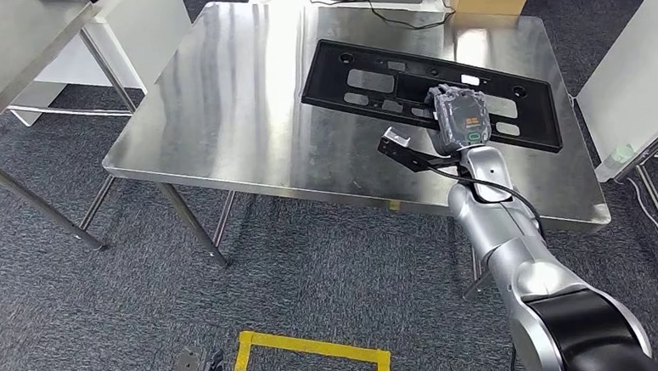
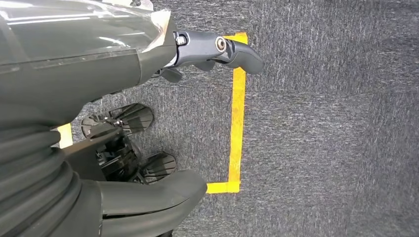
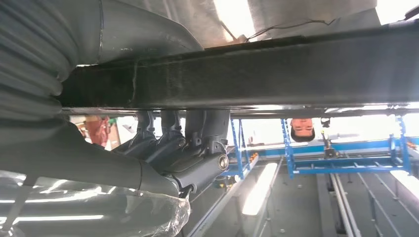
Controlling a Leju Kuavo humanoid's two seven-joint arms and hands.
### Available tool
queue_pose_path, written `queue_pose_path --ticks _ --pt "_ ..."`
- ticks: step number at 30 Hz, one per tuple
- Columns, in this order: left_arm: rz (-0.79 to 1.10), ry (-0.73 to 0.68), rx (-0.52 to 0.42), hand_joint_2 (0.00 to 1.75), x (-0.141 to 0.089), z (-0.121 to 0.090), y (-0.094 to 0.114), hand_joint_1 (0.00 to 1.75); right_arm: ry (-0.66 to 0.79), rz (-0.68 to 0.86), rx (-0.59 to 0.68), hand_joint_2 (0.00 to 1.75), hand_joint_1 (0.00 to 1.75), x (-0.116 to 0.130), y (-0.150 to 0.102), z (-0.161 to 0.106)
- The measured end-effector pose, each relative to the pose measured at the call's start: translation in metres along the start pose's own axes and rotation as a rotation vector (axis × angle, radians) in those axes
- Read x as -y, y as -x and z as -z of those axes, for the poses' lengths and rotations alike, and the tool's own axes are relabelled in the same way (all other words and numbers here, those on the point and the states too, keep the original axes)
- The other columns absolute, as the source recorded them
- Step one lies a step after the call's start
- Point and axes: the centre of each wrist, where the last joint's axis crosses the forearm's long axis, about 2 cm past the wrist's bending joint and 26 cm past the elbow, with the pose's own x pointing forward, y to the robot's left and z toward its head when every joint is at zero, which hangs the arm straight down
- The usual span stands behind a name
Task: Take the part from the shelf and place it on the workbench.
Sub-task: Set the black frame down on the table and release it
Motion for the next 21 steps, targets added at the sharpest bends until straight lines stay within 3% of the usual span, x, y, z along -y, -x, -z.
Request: queue_pose_path --ticks 21 --pt "-0.016 -0.016 0.001 1.75 -0.005 -0.001 0.001 0.00 0.012 0.028 0.032 1.75 1.75 -0.001 -0.010 0.013"
